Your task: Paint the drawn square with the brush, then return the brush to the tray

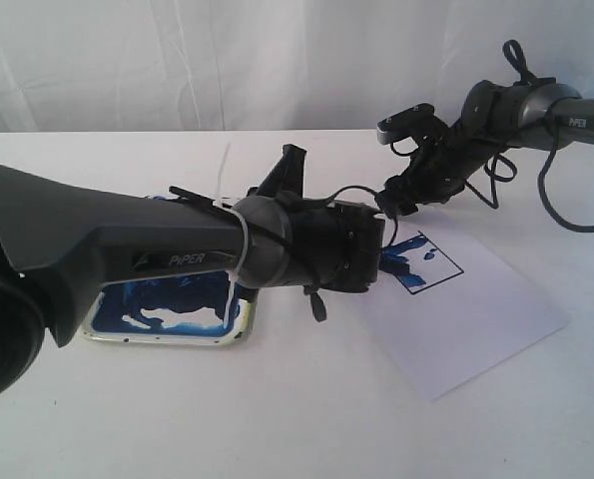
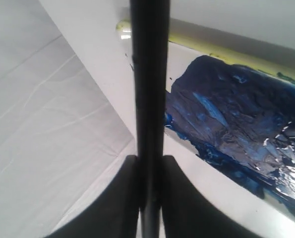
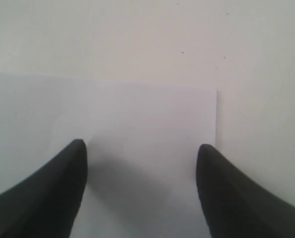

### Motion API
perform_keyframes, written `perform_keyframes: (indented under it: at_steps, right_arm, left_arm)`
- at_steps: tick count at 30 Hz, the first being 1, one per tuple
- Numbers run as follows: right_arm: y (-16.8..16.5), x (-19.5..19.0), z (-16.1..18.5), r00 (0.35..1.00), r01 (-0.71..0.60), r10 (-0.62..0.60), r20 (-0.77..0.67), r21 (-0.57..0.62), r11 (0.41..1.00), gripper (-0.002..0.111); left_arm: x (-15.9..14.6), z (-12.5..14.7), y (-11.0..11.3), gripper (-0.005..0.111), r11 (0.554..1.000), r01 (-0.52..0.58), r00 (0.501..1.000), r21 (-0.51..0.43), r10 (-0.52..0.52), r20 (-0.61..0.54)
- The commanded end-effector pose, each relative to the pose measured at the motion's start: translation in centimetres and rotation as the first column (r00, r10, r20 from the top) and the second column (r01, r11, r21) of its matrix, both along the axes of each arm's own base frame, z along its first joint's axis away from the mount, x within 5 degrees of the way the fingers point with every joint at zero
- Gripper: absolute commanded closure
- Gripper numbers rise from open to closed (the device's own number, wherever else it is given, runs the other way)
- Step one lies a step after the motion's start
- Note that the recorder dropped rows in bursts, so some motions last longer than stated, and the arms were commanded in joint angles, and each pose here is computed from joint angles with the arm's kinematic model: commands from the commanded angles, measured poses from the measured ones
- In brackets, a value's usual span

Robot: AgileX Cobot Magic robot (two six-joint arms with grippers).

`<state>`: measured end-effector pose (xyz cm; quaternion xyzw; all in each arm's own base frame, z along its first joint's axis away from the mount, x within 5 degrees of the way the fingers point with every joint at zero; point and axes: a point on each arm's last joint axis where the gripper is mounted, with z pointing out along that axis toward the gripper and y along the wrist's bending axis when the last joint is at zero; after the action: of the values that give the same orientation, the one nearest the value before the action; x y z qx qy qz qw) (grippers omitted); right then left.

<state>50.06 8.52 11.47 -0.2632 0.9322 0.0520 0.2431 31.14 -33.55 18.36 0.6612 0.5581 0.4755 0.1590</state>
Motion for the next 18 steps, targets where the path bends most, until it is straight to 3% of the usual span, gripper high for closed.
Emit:
perform_keyframes:
  at_steps: [1, 11, 13, 18]
  right_arm:
    - [-0.47, -0.98, -3.01, 0.992, -0.065, 0.056, -0.113, -0.075, 0.995, 0.048]
    - [-0.47, -1.02, -3.03, 0.991, -0.066, 0.057, -0.117, -0.075, 0.995, 0.048]
    - [-0.47, -1.02, -3.03, 0.991, -0.066, 0.057, -0.117, -0.075, 0.995, 0.048]
    - [-0.47, -1.02, -3.03, 0.991, -0.066, 0.057, -0.117, -0.075, 0.995, 0.048]
  left_arm:
    - [-0.07, 0.37, -0.05, 0.107, 0.999, 0.019, 0.999, 0.050, -0.020, 0.030]
    - [0.25, 0.84, 0.03, 0.107, 0.996, 0.031, 0.996, 0.087, -0.038, 0.076]
    - [0.32, 0.94, -0.05, 0.107, 0.999, 0.020, 0.994, 0.048, -0.025, 0.105]
    - [0.67, 0.93, 0.15, 0.107, 0.998, 0.025, 0.994, 0.049, -0.030, 0.103]
